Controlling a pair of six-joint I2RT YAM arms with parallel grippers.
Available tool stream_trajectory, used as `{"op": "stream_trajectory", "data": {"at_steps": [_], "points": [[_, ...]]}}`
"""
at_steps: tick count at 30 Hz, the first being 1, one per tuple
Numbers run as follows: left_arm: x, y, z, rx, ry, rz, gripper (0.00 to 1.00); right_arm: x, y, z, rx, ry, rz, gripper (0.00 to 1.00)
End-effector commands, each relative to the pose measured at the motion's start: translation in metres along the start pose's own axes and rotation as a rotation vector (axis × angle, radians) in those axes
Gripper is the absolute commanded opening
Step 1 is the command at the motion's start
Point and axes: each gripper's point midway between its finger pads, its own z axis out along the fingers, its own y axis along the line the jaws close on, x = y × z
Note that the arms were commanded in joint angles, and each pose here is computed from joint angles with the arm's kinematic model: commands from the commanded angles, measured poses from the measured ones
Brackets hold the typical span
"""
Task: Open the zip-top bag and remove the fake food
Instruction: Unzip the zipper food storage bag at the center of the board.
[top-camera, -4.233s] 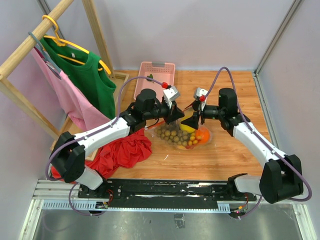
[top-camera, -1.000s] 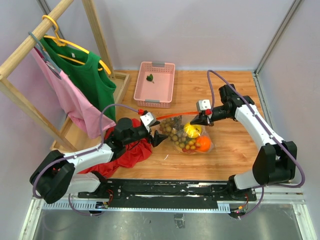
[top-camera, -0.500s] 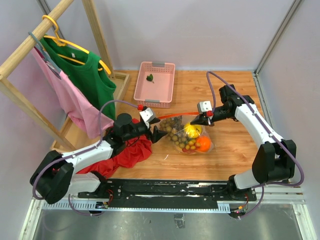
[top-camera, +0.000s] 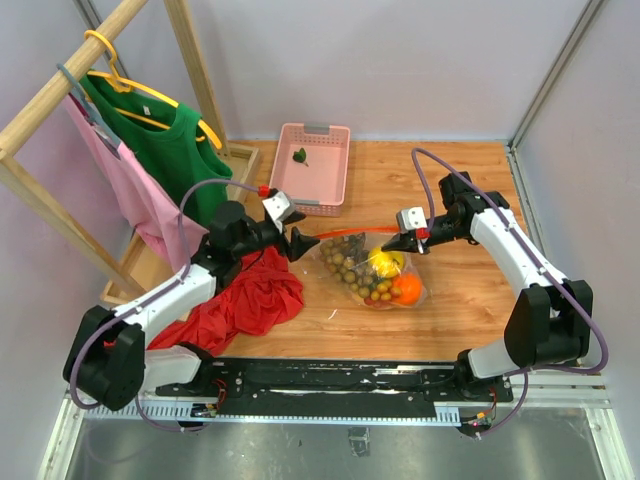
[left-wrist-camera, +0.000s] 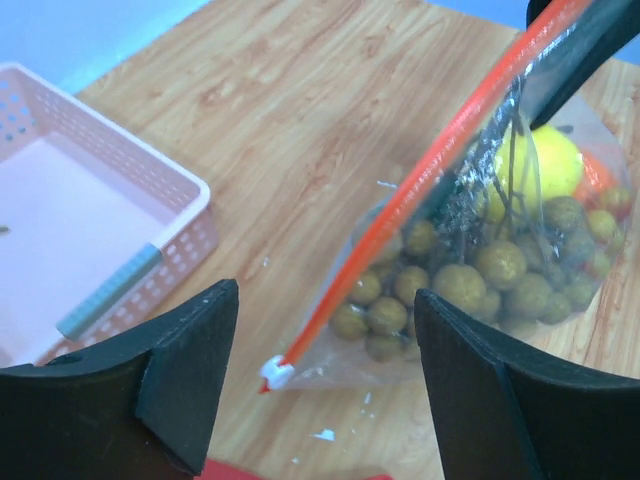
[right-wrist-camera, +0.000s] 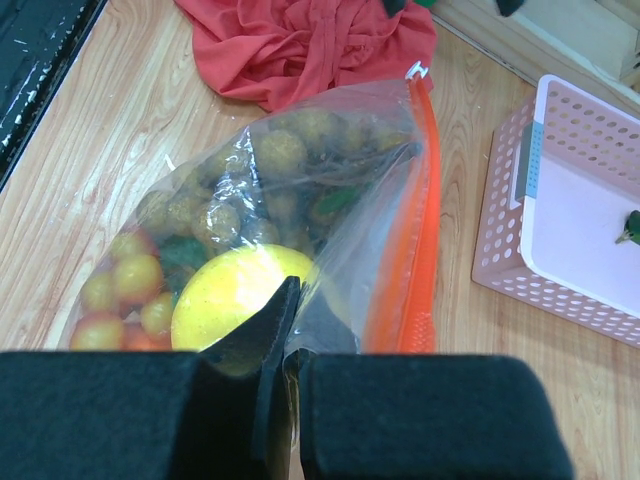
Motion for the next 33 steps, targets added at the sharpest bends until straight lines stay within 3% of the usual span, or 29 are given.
{"op": "stream_trajectory", "data": {"at_steps": [1, 6, 13, 17, 22, 24, 33], "points": [[-0.013, -0.01, 0.007, 0.185, 0.019, 0.019, 0.73, -0.006, 0.008, -0.001, -0.004, -0.034, 0.001, 0.02], [0.008, -0.016, 0.023, 0.315, 0.127, -0.05, 0.62, -0.006, 0.007, -0.002, -0.003, -0.033, -0.013, 0.02], [0.023, -0.016, 0.032, 0.368, 0.182, -0.054, 0.57, -0.005, 0.007, -0.002, -0.009, -0.027, -0.016, 0.02], [0.036, -0.015, 0.034, 0.387, 0.225, -0.071, 0.41, -0.006, 0.007, -0.003, -0.015, -0.029, -0.013, 0.03], [0.031, -0.009, 0.038, 0.359, 0.221, -0.072, 0.11, -0.007, 0.004, -0.007, -0.019, -0.012, -0.006, 0.06], [0.017, -0.005, 0.039, 0.324, 0.185, -0.061, 0.01, -0.008, -0.002, -0.013, 0.004, -0.009, 0.021, 0.1], [-0.031, -0.016, 0.042, 0.235, 0.086, -0.005, 0.0, -0.041, -0.025, -0.066, 0.129, 0.018, 0.032, 0.58]]}}
